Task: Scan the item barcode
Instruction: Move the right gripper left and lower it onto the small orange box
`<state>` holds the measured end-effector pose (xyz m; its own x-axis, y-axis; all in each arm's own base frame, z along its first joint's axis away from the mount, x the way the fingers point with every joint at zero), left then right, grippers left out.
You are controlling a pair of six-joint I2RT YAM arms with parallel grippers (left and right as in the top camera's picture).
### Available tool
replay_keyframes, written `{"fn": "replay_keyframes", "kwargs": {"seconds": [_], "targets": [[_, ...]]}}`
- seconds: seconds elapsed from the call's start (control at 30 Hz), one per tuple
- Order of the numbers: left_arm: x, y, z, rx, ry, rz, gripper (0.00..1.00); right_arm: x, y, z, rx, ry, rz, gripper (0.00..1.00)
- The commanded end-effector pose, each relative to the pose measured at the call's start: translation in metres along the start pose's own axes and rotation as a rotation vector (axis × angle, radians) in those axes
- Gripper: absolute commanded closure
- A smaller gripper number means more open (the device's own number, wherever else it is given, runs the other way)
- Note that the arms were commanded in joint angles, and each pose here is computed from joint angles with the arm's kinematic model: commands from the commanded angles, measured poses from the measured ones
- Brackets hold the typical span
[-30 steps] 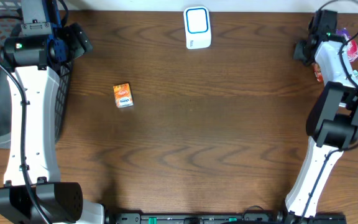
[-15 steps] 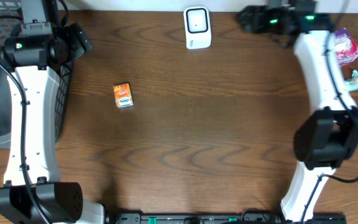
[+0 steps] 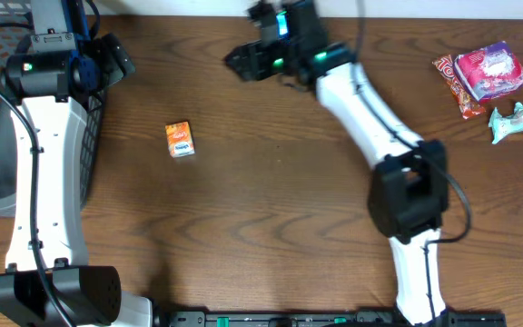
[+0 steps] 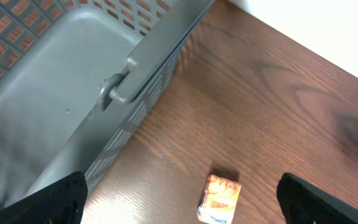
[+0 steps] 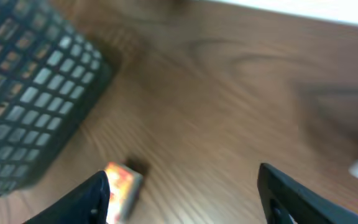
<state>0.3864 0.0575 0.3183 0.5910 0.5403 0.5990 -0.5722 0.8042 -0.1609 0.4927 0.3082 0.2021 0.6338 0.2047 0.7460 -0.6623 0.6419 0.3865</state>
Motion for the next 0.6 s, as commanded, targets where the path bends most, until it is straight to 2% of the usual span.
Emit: {"fn": "replay_keyframes", "kwargs": {"seconds": [0.0,0.27,0.57], "targets": [[0.006,0.007,0.006,0.018,-0.026,0.024,0.02,-0.023,0.013,-0.035,0.029,0.041,-0.101,0.28],[0.006,0.007,0.006,0.018,-0.026,0.024,0.02,-0.069,0.049,-0.083,0.083,0.163,-0.241,0.28],[0.006,0.007,0.006,0.018,-0.026,0.024,0.02,-0.115,0.076,-0.111,0.097,0.294,-0.242,0.28]]}}
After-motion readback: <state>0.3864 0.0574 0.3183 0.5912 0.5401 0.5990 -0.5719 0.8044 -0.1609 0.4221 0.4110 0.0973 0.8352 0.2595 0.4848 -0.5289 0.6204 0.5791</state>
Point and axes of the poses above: each gripper's point midway between its finger pads, its own z axis back along the fingers, its own y axis along the line the jaws close on, x = y × z, the point moved 6 cm from there along z, back along the fingers, and after that the axes turned 6 degrees about z, right-handed, at the moved point
